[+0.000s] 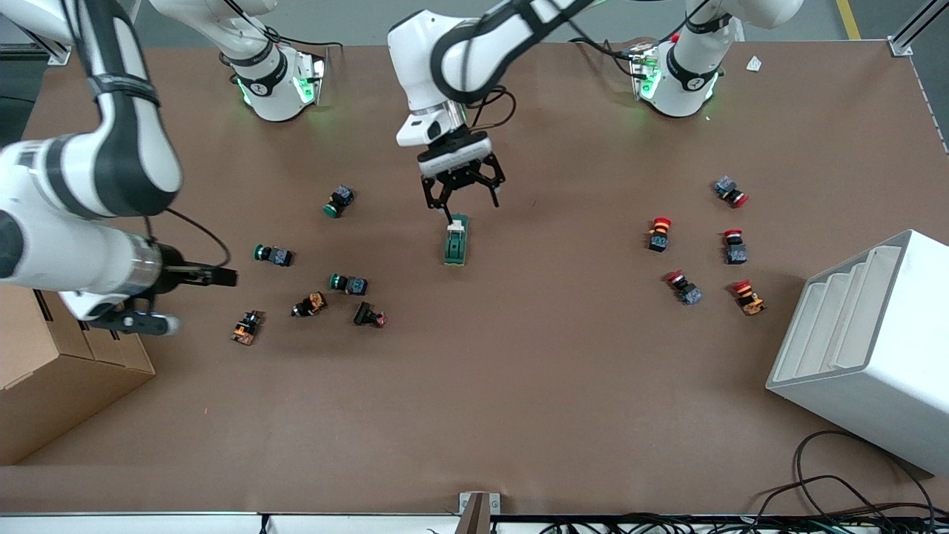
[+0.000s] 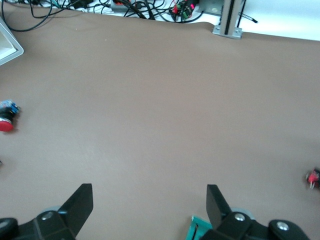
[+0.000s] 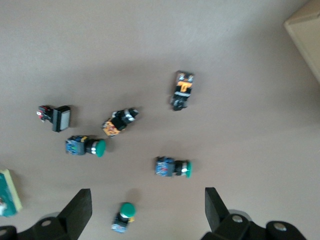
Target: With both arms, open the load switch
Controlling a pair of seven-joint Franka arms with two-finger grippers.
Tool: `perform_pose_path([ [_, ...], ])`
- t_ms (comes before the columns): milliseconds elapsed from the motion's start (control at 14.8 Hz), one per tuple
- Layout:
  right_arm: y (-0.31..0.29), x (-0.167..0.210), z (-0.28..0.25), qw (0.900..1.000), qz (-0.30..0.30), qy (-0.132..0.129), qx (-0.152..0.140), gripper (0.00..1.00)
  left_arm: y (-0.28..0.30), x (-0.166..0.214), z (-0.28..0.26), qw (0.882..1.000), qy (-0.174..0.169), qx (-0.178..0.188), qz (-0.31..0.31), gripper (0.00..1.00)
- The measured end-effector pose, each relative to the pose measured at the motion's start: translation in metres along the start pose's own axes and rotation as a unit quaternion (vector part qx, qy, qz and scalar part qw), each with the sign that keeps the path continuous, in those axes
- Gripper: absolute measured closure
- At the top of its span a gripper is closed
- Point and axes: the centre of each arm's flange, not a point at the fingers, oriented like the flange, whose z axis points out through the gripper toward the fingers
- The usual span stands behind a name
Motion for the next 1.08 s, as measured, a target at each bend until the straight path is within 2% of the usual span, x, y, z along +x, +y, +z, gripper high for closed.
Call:
perform_pose_path([
  [269,0.041,-0.005,-0.022,0.999,-0.026,0.019,-0.005,0.0,-0.032,0.132,0.008,0.998,-0.063,-0.002,-0.028,0.0],
  [472,0.034,-0.012,-0.037,0.999,-0.034,0.033,-0.015,0.0,-0.064,0.203,0.027,0.995,-0.099,-0.006,-0.022,0.0],
  [808,0.035,-0.02,-0.054,0.998,-0.031,0.047,-0.02,0.0,-0.123,0.276,0.041,0.99,-0.141,-0.01,0.031,0.0],
  [1078,0.035,-0.028,-0.069,0.998,-0.031,0.059,-0.02,0.0,-0.173,0.324,0.029,0.979,-0.188,-0.054,0.057,0.0],
])
